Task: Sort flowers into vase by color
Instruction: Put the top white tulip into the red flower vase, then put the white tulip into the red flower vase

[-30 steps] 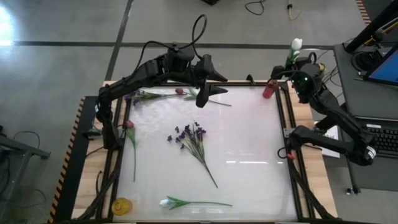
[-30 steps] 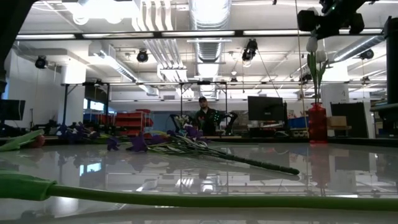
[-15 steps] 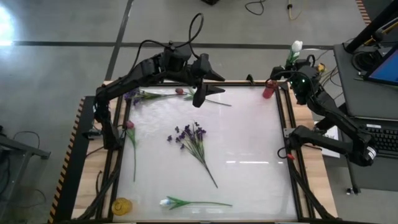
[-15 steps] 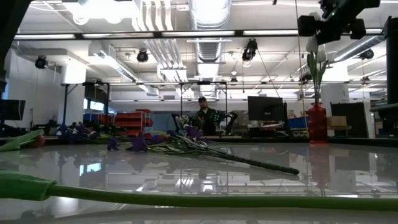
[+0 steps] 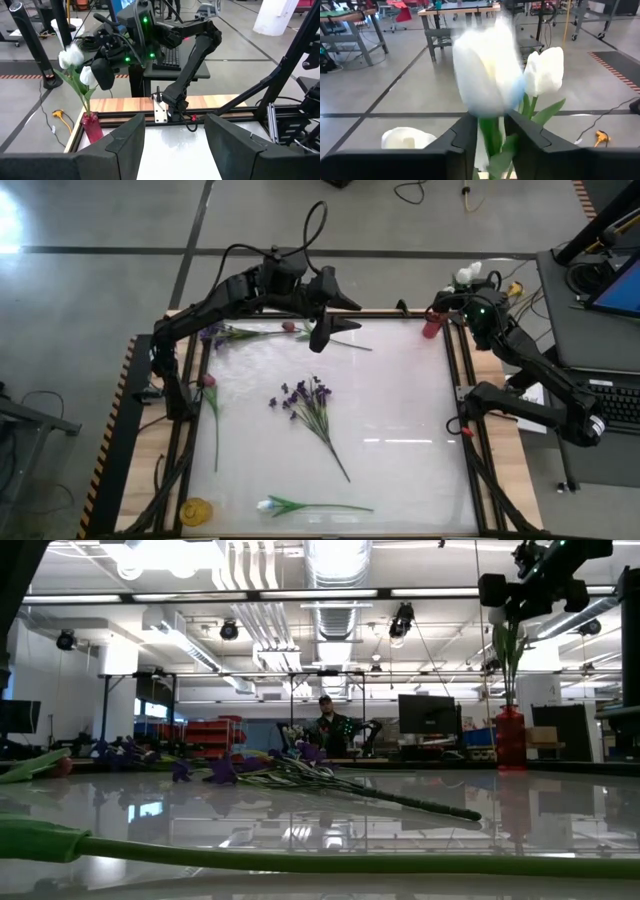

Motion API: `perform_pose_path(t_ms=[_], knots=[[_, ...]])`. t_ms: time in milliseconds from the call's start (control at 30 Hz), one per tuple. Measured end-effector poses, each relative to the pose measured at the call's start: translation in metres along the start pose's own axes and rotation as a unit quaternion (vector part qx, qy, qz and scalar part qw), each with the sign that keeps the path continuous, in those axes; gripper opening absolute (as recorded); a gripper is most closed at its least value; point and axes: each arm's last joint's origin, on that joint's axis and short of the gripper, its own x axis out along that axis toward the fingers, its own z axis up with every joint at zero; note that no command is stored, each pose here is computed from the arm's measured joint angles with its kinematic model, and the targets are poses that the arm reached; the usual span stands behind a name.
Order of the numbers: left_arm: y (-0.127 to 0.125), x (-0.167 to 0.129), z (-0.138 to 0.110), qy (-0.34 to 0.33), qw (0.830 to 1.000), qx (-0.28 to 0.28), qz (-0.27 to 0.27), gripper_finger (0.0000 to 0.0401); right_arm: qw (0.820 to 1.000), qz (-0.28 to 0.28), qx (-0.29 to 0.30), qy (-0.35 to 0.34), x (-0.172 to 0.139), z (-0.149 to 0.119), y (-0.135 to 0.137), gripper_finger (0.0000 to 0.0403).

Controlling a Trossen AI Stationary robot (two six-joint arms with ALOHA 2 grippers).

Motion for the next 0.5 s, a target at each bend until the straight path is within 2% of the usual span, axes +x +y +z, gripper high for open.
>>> perform_pose_path(t_ms=[500], knots=[[-0.0005, -0.0013, -0.0006, 0.005, 1.0, -0.002, 0.0, 0.0194, 0.998, 0.019, 0.007, 0.065, -0.0084, 0.0028, -0.0034, 0.0169]])
